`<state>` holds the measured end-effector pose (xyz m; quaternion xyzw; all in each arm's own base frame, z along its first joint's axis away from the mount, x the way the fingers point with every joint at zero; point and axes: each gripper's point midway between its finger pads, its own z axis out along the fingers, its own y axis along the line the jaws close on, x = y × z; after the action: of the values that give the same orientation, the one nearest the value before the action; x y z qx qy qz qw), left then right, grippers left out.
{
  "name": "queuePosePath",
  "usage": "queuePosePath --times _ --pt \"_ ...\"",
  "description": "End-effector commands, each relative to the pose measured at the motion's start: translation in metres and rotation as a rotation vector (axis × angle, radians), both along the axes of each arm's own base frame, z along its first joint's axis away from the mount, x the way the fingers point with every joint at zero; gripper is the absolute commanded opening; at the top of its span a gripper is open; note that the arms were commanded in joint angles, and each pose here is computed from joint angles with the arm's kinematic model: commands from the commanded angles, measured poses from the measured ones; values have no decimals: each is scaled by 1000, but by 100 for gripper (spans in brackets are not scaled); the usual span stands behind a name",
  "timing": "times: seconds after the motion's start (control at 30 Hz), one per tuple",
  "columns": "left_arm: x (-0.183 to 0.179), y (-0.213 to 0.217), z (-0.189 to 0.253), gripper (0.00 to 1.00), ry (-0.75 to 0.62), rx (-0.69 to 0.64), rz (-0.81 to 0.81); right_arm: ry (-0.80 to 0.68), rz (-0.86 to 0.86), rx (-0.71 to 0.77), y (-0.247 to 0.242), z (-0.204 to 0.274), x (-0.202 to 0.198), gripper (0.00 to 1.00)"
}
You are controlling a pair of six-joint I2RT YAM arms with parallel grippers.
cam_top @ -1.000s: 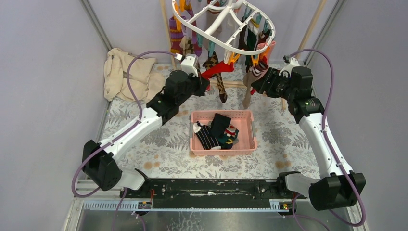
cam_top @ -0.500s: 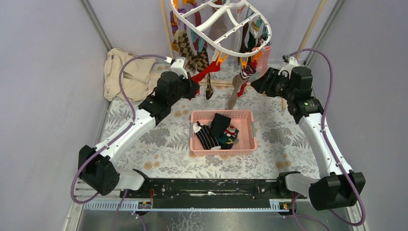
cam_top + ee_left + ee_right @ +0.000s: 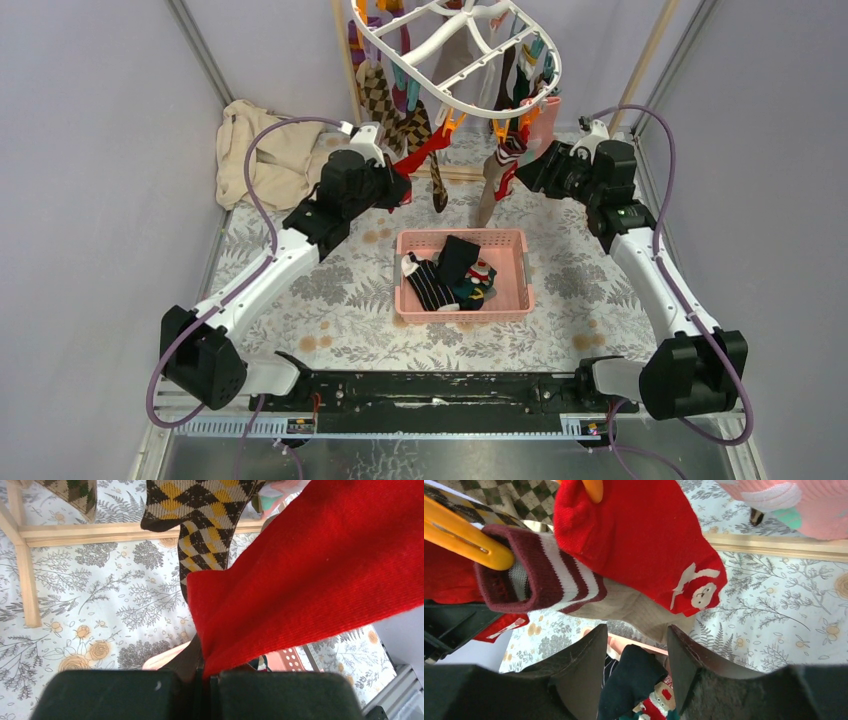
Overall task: Remove the socks clipped to the hanger
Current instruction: Remove the sock from the hanger.
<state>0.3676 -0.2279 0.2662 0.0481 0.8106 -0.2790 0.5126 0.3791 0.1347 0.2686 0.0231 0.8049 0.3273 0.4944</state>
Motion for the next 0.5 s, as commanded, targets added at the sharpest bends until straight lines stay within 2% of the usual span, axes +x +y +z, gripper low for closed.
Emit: queuePosePath --times 0.0,0.33,0.47 --pt "-5 -4 0 0 13 -36 -33 -132 81 60 13 33 -1 53" --pt "-9 -29 -4 0 53 -115 -139 -140 181 58 32 26 -21 53" --pt "-12 -37 -5 7 61 -124 -172 -149 165 43 41 21 -19 58"
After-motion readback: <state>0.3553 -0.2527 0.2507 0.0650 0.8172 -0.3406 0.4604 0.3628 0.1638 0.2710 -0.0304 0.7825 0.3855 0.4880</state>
